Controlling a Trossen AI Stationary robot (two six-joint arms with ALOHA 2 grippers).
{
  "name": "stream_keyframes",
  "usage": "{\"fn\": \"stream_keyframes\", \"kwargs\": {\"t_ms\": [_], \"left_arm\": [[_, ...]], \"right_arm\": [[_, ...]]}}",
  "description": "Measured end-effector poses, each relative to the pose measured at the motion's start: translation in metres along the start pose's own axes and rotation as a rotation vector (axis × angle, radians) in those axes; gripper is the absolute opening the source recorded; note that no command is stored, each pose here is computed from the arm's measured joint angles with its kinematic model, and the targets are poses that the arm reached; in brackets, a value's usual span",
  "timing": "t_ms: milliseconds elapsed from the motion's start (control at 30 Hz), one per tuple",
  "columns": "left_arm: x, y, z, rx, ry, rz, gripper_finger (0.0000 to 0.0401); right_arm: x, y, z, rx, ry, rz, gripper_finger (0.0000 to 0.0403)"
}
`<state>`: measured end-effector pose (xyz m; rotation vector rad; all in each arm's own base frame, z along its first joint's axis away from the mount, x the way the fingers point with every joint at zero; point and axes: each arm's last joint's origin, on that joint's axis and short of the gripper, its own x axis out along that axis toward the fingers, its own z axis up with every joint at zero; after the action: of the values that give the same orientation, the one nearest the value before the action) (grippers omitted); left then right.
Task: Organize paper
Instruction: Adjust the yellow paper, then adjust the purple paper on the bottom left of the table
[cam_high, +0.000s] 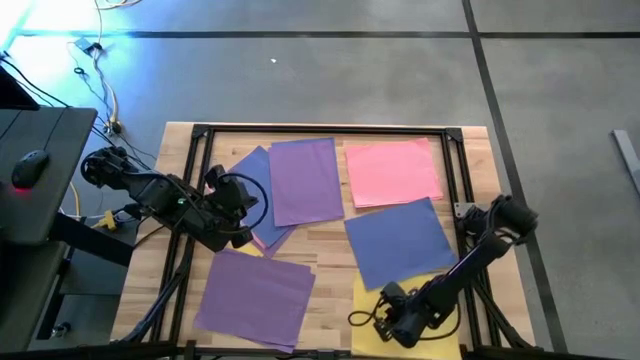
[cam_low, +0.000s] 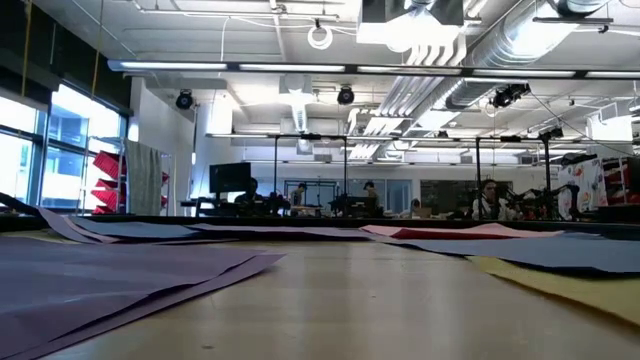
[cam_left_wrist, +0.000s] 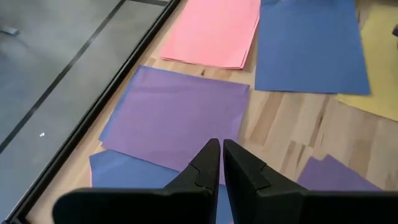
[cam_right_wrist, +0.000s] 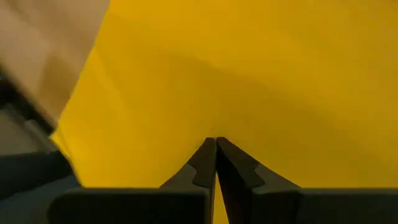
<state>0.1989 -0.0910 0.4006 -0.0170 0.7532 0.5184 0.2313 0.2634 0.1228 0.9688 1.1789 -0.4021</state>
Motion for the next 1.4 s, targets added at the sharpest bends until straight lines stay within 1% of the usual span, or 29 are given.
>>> {"fn": "stream_keyframes", "kwargs": {"t_ms": [67,233,433,567,667,767,833,900,967,1000,1100,1200,1300,1400], "left_arm": [[0.0,0.0,0.0,0.008,0.001,-0.003,0.0],[-0.001,0.0,0.0,0.03,-0.008,0.004,0.0],[-0.001,0.0,0.0,0.037,-0.012,0.009,0.0],[-0.001,0.0,0.0,0.036,-0.016,0.014,0.0],[-0.001,0.0,0.0,0.035,-0.025,0.023,0.0],[0.0,0.0,0.001,0.025,-0.027,0.023,0.0],[0.0,0.001,0.001,0.02,-0.026,0.027,0.0],[0.0,0.001,0.001,0.019,-0.026,0.028,0.0],[0.001,0.001,0.001,0.018,-0.028,0.03,0.0],[0.001,0.001,0.002,0.017,-0.028,0.033,0.0],[0.002,0.002,0.002,0.014,-0.026,0.035,0.0],[0.002,0.002,0.002,0.015,-0.026,0.035,0.0],[0.002,0.002,0.002,0.015,-0.026,0.036,0.0],[0.002,0.002,0.002,0.008,-0.027,0.036,0.0]], "right_arm": [[0.0,0.0,-0.003,-0.004,-0.004,0.007,0.0],[-0.001,-0.002,-0.003,0.005,-0.004,-0.019,0.0],[0.001,0.003,-0.005,-0.012,0.01,0.037,0.0],[-0.014,0.01,0.003,-0.023,-0.037,-0.001,0.0],[-0.037,0.021,0.018,-0.016,-0.123,0.014,0.0],[-0.057,0.02,0.038,-0.025,-0.211,-0.01,0.0],[-0.069,0.013,0.056,-0.022,-0.251,-0.084,0.0],[-0.074,0.001,0.075,-0.042,-0.258,-0.194,0.0],[-0.07,-0.014,0.093,-0.101,-0.212,-0.289,0.0],[-0.067,-0.02,0.103,-0.129,-0.168,-0.309,0.0],[-0.053,-0.04,0.125,-0.183,-0.017,-0.297,0.0],[-0.04,-0.057,0.14,-0.151,0.064,-0.248,0.0],[-0.035,-0.061,0.15,-0.07,0.072,-0.163,0.0],[-0.03,-0.063,0.16,0.087,0.003,-0.113,0.0]]}}
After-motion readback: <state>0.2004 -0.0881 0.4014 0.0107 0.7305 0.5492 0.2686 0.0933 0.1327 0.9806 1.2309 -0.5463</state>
